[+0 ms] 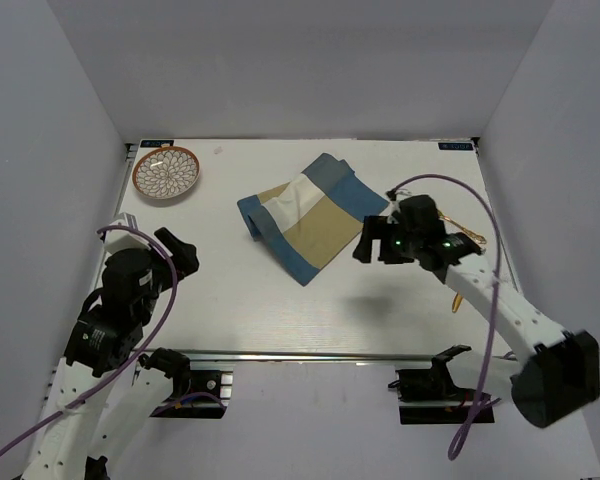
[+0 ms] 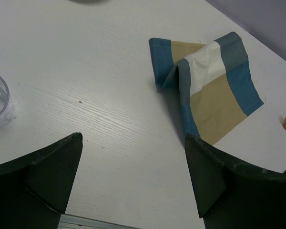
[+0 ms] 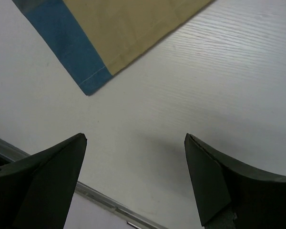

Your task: Set the dinner table for one person

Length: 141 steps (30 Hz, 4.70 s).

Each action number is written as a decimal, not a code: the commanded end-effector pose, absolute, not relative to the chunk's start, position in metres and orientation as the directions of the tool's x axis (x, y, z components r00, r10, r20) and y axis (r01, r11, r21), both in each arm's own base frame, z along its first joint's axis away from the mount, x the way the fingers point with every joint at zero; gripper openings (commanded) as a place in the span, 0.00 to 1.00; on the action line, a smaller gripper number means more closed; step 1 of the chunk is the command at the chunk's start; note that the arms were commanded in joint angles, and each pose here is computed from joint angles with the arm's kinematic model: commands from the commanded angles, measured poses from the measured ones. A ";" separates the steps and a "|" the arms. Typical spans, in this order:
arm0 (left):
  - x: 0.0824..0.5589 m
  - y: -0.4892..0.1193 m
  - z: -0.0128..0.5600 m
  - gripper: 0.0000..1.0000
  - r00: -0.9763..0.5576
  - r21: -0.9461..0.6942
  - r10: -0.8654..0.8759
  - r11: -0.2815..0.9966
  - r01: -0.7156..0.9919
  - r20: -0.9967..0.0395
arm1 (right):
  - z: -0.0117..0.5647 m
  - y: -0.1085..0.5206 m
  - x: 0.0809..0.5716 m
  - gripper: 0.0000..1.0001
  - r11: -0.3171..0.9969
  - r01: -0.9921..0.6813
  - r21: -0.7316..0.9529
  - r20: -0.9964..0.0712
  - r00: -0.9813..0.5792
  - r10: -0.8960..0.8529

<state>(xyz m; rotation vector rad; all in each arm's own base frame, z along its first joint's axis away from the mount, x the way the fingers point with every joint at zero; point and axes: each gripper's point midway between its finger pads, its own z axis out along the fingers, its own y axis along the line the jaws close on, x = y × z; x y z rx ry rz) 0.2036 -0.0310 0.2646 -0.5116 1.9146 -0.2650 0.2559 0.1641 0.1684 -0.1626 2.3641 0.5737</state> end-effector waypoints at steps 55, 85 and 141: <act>0.330 -0.139 0.100 0.96 -0.672 -0.382 -0.608 0.792 -0.477 -0.423 | 0.100 0.259 0.191 0.00 0.728 -0.681 0.081 -0.792 -0.487 -0.368; 0.364 -0.129 -0.013 0.08 -0.762 -0.086 -0.564 0.818 -0.569 -0.318 | 0.130 0.260 0.167 0.00 0.661 -0.725 0.195 -0.838 -0.473 -0.273; 0.484 -0.160 0.497 0.00 -0.060 -0.648 -0.647 0.749 0.136 -0.760 | 0.471 0.205 0.439 0.00 0.849 -0.496 -0.183 -0.981 0.029 -0.194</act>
